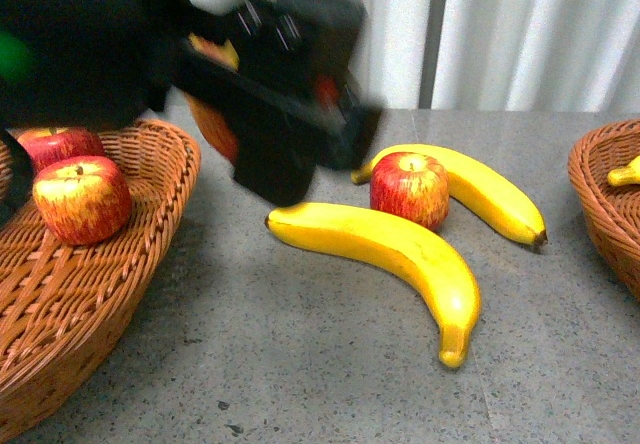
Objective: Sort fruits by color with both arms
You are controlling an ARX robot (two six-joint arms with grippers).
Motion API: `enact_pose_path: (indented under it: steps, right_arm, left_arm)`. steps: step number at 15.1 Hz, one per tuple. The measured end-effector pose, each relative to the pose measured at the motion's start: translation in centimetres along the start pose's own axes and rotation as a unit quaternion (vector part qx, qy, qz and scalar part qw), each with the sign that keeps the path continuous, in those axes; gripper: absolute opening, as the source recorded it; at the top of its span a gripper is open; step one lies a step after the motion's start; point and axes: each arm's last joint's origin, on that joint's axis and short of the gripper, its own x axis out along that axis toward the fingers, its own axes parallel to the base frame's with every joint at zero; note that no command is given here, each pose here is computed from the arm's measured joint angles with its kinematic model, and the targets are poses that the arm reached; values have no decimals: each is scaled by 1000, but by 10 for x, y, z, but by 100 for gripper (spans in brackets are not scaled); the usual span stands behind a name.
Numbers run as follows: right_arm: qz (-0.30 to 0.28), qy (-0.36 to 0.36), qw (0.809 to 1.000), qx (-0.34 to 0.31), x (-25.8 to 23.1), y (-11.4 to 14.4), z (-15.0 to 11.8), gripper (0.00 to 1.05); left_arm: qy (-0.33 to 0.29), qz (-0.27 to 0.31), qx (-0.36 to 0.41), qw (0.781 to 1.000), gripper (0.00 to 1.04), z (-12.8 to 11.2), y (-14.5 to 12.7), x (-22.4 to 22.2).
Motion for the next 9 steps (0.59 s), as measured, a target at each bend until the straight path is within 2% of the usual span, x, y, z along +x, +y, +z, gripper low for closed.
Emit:
enact_pose_path:
  steps: [1, 2, 4, 7, 8, 9]
  right_arm:
    - [0, 0, 1000, 0, 0, 0, 0, 98]
    - [0, 0, 1000, 0, 0, 0, 0, 98]
    - [0, 0, 1000, 0, 0, 0, 0, 98]
    - [0, 0, 1000, 0, 0, 0, 0, 98]
    - [0, 0, 1000, 0, 0, 0, 0, 98]
    - [0, 0, 1000, 0, 0, 0, 0, 98]
  left_arm:
    - [-38, 68, -32, 996, 70, 9, 17, -18]
    - [-50, 139, -74, 986, 70, 6, 34, -33]
    - [-28, 253, -162, 954, 70, -23, 62, -56]
    - [7, 286, -224, 932, 70, -58, 76, -61]
    - [12, 289, -232, 929, 70, -63, 78, -61]
    - [29, 306, -247, 919, 70, -80, 82, -60]
